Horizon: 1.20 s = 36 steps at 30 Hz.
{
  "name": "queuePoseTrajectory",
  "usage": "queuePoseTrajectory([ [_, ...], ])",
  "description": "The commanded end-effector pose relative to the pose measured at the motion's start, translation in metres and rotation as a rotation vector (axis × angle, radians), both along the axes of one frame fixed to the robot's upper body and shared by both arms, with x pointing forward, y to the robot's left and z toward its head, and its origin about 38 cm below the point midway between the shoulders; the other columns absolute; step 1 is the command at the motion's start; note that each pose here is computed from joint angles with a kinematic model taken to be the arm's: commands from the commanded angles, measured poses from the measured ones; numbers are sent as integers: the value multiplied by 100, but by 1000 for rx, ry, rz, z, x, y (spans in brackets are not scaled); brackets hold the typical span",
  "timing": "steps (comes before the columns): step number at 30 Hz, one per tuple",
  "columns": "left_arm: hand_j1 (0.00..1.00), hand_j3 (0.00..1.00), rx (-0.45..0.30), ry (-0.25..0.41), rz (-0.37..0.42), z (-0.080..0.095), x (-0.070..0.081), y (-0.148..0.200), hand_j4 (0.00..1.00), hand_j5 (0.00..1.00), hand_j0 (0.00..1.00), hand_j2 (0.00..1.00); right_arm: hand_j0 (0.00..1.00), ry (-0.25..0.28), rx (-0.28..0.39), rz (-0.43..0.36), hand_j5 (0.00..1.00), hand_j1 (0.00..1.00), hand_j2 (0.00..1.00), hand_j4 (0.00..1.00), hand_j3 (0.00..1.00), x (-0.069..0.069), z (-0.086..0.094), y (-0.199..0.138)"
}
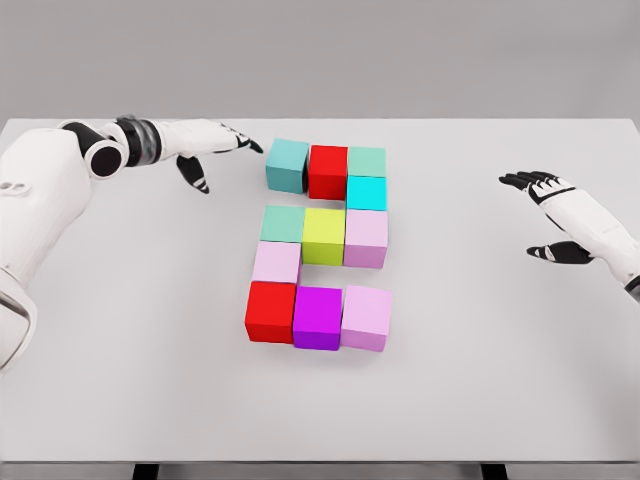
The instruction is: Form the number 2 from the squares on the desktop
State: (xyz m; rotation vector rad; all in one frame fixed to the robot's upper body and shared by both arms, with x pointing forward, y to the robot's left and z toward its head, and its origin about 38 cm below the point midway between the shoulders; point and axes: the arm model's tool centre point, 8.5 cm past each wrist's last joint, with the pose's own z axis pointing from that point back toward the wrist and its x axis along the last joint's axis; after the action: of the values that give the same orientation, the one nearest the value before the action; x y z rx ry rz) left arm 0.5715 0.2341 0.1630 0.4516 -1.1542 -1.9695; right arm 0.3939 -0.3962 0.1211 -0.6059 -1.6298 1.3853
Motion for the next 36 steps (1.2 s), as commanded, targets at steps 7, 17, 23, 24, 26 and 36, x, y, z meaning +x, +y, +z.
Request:
queuePoseTrajectory([
  [7, 96, 96, -5, 0, -29, 0, -3, -9, 96, 96, 96, 96, 100, -1, 6, -2, 100, 100, 100, 100, 100, 0, 1, -1],
  [17, 96, 96, -1, 4, -23, -2, -4, -5, 96, 96, 96, 96, 100, -2, 8, -4, 100, 100, 100, 100, 100, 0, 1, -1],
  [23, 96, 96, 3, 7, -39, -1, -5, -9, 96, 96, 96, 96, 100, 0, 8, -4, 100, 100, 100, 100, 100, 0, 0, -1],
  [24, 96, 96, 3, 7, -39, -1, -5, -9, 96, 96, 96, 96, 100, -2, 8, -4, 100, 100, 100, 100, 100, 0, 1, -1],
  [26, 96, 96, 2, 4, -45, 0, -5, -11, 96, 96, 96, 96, 100, -2, 8, -4, 100, 100, 100, 100, 100, 0, 1, -1],
  [36, 96, 96, -5, -9, -72, 3, -7, -19, 96, 96, 96, 96, 100, 0, 8, -6, 100, 100, 100, 100, 100, 0, 0, -2],
])
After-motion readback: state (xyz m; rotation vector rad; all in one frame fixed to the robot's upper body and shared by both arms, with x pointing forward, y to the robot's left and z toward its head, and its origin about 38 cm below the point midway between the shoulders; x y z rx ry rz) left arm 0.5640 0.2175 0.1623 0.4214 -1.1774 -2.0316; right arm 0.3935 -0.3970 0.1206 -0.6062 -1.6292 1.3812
